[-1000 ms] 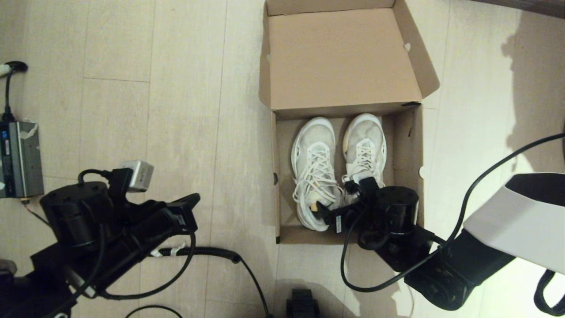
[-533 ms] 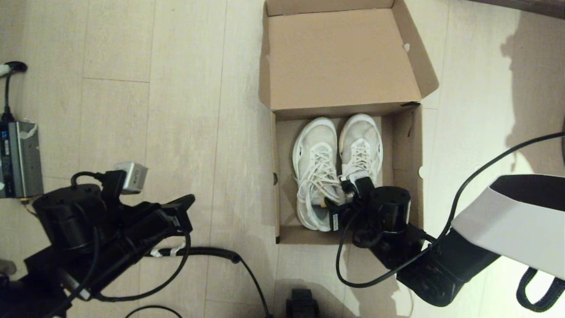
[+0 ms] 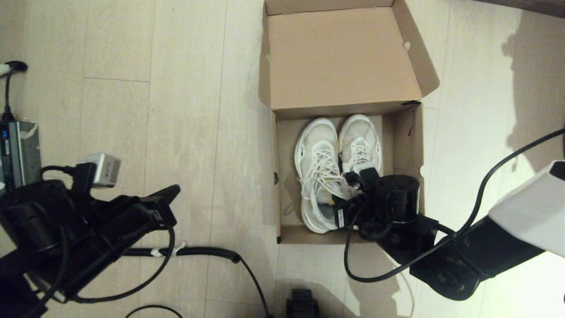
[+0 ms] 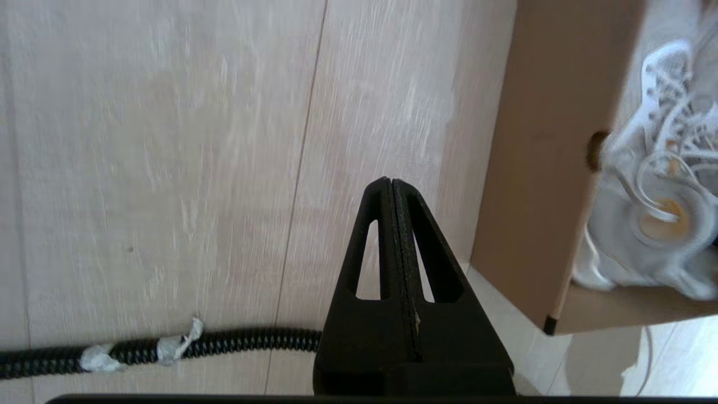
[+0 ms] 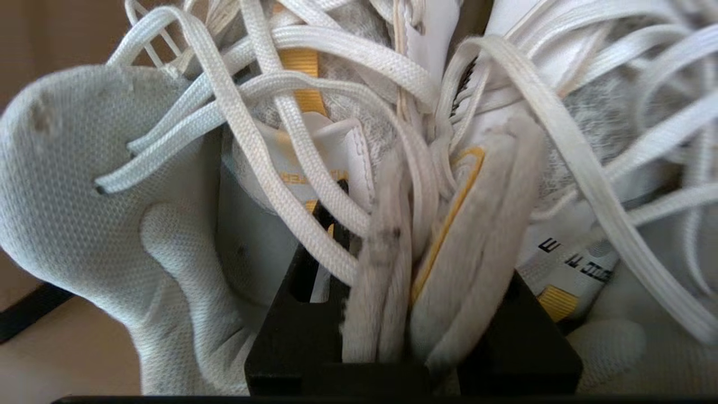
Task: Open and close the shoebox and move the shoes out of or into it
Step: Put the shoes out of the shoe box
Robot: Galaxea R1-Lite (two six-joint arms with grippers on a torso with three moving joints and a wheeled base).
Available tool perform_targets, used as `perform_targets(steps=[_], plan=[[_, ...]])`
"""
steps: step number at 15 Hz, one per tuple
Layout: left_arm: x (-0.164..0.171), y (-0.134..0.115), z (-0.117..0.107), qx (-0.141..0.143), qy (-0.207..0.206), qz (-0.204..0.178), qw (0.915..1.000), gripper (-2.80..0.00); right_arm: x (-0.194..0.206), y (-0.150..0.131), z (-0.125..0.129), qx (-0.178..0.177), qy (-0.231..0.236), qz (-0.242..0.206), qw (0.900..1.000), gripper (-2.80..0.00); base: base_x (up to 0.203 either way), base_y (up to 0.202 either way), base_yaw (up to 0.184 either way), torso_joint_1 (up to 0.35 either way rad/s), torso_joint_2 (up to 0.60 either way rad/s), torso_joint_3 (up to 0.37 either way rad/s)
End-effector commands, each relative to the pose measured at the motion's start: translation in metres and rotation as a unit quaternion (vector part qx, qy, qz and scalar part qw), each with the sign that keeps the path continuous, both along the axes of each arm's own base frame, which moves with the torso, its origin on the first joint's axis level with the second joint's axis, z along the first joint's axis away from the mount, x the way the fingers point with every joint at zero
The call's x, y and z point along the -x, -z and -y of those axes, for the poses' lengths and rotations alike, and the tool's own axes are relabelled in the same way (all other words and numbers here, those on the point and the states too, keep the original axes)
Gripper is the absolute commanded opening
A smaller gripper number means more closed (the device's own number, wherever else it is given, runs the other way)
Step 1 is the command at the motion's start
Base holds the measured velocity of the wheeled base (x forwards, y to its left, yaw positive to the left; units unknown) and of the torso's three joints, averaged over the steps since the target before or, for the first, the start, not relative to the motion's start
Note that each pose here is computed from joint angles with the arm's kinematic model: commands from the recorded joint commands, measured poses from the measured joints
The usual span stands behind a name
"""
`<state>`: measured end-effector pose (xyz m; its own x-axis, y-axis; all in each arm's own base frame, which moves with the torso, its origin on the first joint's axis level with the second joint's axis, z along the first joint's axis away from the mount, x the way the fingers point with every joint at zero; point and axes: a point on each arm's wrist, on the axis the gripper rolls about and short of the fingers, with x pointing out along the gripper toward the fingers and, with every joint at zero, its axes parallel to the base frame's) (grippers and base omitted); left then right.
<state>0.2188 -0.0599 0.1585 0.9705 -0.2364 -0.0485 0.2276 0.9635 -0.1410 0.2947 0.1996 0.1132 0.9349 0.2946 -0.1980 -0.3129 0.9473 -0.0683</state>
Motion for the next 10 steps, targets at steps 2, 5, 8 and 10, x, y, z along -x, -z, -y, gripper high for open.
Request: perform_targets(steps=[2,5,8,10], plan=[[0.012,-0.015,-0.004,0.009,-0.002,0.032,0.9994,-2.8,0.027,-0.043,0.009,-0.008,-0.006,0.009,1.0,-2.8,0.0,0.0,0.0,0.0,0.0,0.0],[0.019,-0.025,-0.006,0.017,-0.005,0.052,0.9985,-2.8,0.047,-0.063,0.017,-0.005,-0.009,-0.003,1.0,-2.8,0.0,0.0,0.0,0.0,0.0,0.0],[0.027,-0.03,-0.009,0.018,-0.009,0.055,0.9983,-2.8,0.067,-0.085,0.031,-0.003,-0.01,-0.009,1.0,-2.8,0.0,0.0,0.0,0.0,0.0,0.0],[0.027,-0.028,-0.014,0.022,-0.024,0.05,0.9982,-2.8,0.082,-0.098,0.04,-0.01,-0.011,-0.017,1.0,-2.8,0.0,0.0,0.0,0.0,0.0,0.0]])
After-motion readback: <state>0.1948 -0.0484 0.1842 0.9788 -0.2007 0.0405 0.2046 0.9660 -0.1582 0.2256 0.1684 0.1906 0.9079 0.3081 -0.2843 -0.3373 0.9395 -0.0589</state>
